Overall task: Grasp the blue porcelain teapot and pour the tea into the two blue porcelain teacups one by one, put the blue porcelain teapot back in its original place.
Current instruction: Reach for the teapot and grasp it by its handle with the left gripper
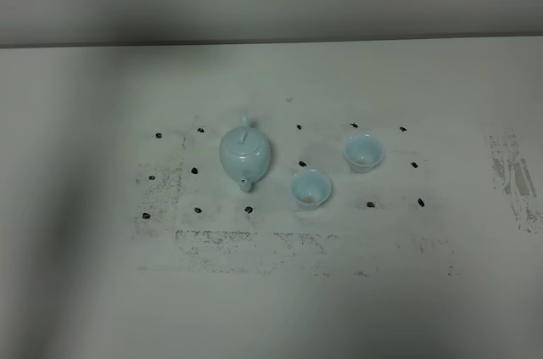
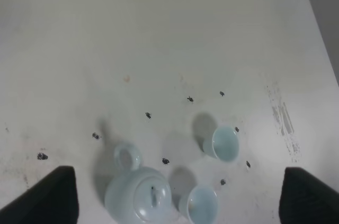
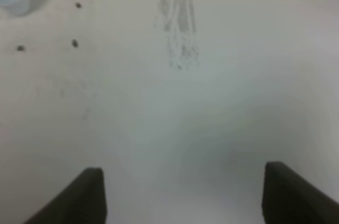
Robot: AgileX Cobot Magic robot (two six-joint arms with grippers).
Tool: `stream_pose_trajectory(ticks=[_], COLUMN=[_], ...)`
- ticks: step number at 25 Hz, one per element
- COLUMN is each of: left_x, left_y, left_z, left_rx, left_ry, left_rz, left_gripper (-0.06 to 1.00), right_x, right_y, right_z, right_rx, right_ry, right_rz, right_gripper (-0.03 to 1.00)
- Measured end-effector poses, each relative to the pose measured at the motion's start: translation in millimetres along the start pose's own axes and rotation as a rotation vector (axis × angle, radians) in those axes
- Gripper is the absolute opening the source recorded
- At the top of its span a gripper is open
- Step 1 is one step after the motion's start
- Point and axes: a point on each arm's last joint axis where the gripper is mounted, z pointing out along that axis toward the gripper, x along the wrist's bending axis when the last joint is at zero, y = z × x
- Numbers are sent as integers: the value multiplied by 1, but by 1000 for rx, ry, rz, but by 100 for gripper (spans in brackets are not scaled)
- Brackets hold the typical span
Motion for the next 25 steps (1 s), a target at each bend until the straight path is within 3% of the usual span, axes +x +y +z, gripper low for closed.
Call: stream_pose_trajectory(ticks=[16, 25], left_x=[0, 0], left_y=[0, 0], left_z=[0, 0], left_rx=[0, 0], left_ry=[0, 0], left_rz=[4, 4], left_gripper=[74, 74], right_x=[-1, -2], right_y=[-19, -21], right_z=[-22, -23], right_rx=[-174, -173], right_ry=[16, 17], right_rz=[5, 2], right_gripper=[59, 55])
